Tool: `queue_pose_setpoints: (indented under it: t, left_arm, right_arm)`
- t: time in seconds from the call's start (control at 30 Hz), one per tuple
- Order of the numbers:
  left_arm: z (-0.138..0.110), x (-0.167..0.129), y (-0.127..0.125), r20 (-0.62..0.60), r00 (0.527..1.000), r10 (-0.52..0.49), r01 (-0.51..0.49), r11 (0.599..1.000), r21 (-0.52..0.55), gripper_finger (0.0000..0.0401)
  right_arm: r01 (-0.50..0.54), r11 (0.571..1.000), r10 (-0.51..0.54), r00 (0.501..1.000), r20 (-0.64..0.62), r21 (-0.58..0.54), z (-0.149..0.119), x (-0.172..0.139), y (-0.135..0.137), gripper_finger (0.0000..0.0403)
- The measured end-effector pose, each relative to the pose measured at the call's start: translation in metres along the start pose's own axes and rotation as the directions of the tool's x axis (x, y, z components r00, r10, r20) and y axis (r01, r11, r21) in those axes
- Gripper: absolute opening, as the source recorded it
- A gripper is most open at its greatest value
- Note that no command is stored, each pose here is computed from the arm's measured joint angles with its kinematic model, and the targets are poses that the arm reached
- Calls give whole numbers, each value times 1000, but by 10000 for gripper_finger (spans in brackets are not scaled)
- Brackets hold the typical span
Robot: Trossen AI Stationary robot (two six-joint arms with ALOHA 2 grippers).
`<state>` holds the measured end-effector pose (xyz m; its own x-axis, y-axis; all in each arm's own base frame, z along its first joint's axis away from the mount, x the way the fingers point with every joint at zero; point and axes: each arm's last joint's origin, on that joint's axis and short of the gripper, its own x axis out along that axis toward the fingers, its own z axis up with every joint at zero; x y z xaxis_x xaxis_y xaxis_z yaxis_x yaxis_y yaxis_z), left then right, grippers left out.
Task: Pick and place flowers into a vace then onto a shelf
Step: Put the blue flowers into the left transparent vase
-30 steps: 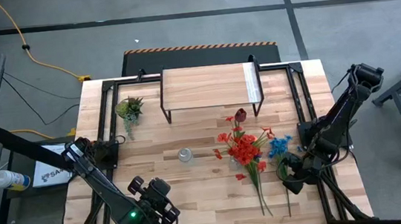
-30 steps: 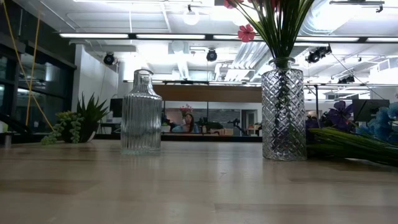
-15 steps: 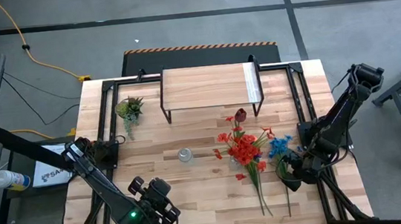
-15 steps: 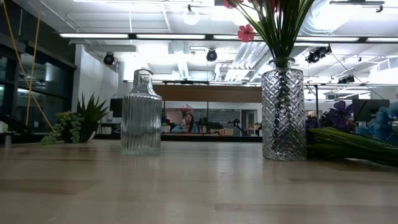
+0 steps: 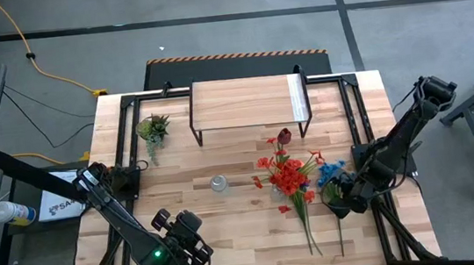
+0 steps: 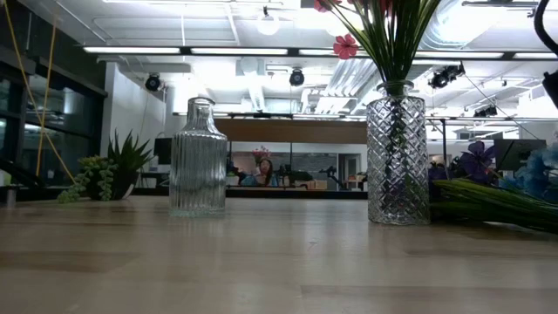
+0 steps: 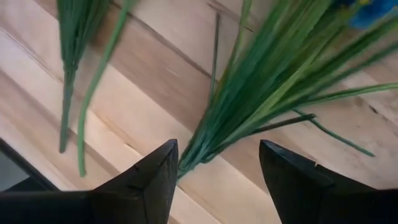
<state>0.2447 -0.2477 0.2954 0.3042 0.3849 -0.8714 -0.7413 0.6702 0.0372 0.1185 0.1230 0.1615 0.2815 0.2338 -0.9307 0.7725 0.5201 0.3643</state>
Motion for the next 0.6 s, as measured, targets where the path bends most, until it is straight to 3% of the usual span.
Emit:
queue_pose_setpoints:
  t: [0.6]
  left_arm:
    - [0,0,0,0,1000,3,-3,1000,2,104]
  right_arm:
    - [-17,1000,18,999,-38,17,-5,23,13,221]
